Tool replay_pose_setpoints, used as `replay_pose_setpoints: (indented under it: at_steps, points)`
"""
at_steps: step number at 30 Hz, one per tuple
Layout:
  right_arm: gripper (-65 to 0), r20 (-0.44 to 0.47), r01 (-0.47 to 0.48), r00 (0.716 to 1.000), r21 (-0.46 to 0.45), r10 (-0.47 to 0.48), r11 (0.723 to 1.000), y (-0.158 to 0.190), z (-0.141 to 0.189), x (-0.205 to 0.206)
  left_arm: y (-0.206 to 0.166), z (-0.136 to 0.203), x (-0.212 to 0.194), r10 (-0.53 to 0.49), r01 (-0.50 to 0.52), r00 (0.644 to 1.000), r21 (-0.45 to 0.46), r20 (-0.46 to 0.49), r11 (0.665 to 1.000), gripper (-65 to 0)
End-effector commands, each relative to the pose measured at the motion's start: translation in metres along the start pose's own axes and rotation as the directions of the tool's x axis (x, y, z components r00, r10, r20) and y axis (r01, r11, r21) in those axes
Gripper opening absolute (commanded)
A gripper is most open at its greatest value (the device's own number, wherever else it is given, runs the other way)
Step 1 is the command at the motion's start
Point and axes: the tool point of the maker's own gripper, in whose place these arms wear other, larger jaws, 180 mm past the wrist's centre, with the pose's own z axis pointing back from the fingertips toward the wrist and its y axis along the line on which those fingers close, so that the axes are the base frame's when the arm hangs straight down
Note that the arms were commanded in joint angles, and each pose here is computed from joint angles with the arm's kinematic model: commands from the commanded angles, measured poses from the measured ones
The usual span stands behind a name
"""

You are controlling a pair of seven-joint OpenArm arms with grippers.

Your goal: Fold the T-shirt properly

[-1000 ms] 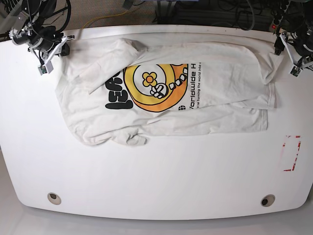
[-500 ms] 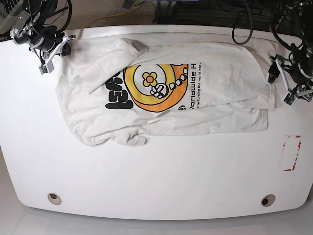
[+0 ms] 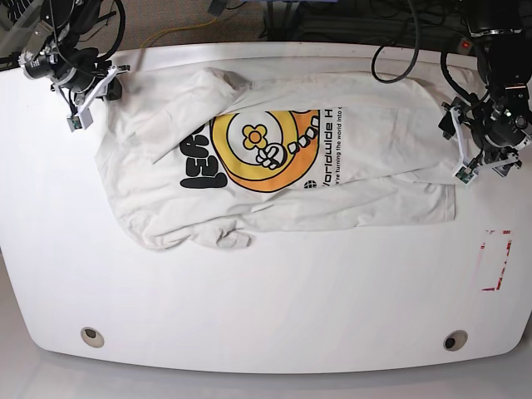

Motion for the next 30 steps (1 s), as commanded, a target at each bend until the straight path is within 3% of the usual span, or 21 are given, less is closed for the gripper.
replay_pose_setpoints:
  at_steps: [1,13,16,22,27,30]
  points:
    - [-65.0,0.030,-0.017,0.999,-0.010,0.017,1.000,-0.002,0.006,0.009,0.007,0.002,0.000,0.000,-0.001,1.000,0.012,0.006,1.000,-16.1]
    - [-65.0,0.032,-0.016,0.999,-0.008,0.016,1.000,-0.002,0.005,0.009,-0.019,-0.004,-0.022,0.012,-0.014,1.000,-0.070,-0.028,0.997,-18.2]
    - [-65.0,0.033,-0.014,0.999,-0.010,0.014,1.000,-0.003,0.006,0.009,-0.020,-0.005,-0.023,0.014,-0.017,0.999,-0.077,-0.030,0.997,-26.1]
    - [-65.0,0.032,-0.015,0.999,-0.009,0.015,1.000,-0.003,0.006,0.009,-0.019,-0.004,-0.023,0.015,-0.017,0.999,-0.072,-0.031,0.997,-53.1]
    - [-65.0,0.035,-0.013,0.999,-0.009,0.013,1.000,-0.003,0.006,0.010,-0.015,-0.002,-0.023,0.024,-0.025,0.999,-0.059,-0.024,0.998,-58.9]
    - [-65.0,0.036,-0.011,0.999,-0.011,0.011,1.000,-0.003,0.006,0.009,0.007,0.006,-0.031,0.093,-0.093,0.996,-0.004,-0.017,0.996,-60.3]
